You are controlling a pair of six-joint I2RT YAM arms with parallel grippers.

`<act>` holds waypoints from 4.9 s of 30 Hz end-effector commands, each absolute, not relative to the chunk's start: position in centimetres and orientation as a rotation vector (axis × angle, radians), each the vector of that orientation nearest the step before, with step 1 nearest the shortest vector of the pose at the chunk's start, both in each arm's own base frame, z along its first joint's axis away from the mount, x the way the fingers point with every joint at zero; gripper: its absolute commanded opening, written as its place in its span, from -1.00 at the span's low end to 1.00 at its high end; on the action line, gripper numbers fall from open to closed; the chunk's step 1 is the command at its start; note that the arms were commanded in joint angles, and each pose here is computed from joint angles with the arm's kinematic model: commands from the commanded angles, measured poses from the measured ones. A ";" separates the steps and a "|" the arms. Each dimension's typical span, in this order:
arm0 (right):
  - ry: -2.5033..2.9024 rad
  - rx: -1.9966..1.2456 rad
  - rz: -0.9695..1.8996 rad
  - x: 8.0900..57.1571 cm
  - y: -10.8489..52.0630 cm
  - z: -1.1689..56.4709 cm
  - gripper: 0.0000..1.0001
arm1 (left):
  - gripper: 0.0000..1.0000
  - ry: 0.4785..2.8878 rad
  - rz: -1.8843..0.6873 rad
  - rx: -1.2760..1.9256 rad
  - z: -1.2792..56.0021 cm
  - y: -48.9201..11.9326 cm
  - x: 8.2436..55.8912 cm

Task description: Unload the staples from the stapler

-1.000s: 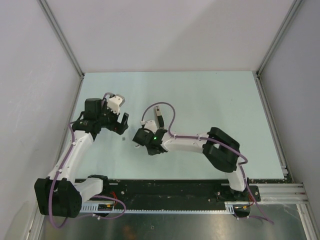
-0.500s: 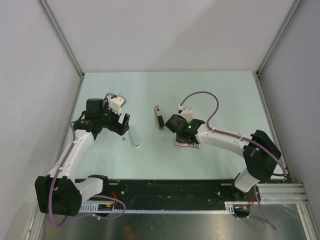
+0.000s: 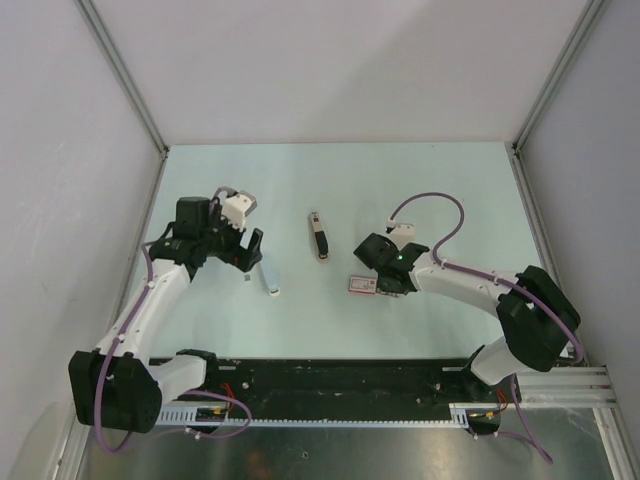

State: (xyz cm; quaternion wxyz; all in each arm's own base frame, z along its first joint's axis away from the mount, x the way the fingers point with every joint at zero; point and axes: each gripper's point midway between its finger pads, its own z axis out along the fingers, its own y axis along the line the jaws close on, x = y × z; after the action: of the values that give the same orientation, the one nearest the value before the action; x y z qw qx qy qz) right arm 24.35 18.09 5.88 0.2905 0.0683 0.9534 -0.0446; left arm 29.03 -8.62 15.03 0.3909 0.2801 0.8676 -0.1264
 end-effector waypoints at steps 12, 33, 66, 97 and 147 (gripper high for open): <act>2.514 0.244 -0.109 25.4 17.8 5.2 -0.95 | 0.97 2.200 -0.335 0.748 15.0 -9.3 28.9; 2.547 0.250 -0.114 25.4 17.4 3.2 -0.90 | 0.97 2.197 -0.326 0.755 15.1 -9.4 29.0; 2.556 0.248 -0.094 25.4 17.4 2.8 -0.64 | 0.98 2.189 -0.321 0.760 15.3 -9.6 28.8; 2.435 0.330 0.234 26.7 17.3 10.8 -0.39 | 0.97 2.169 -0.395 0.982 13.7 -14.6 27.0; 2.654 0.590 0.832 25.4 17.1 1.2 -0.61 | 0.77 1.969 -0.251 1.602 3.6 -31.1 29.8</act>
State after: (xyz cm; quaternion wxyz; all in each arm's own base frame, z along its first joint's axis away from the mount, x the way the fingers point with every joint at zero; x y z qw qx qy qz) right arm 25.85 17.04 1.97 0.1504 0.2100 0.9181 0.3005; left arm 28.80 -29.18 2.53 0.2637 0.5935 0.7546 -0.0934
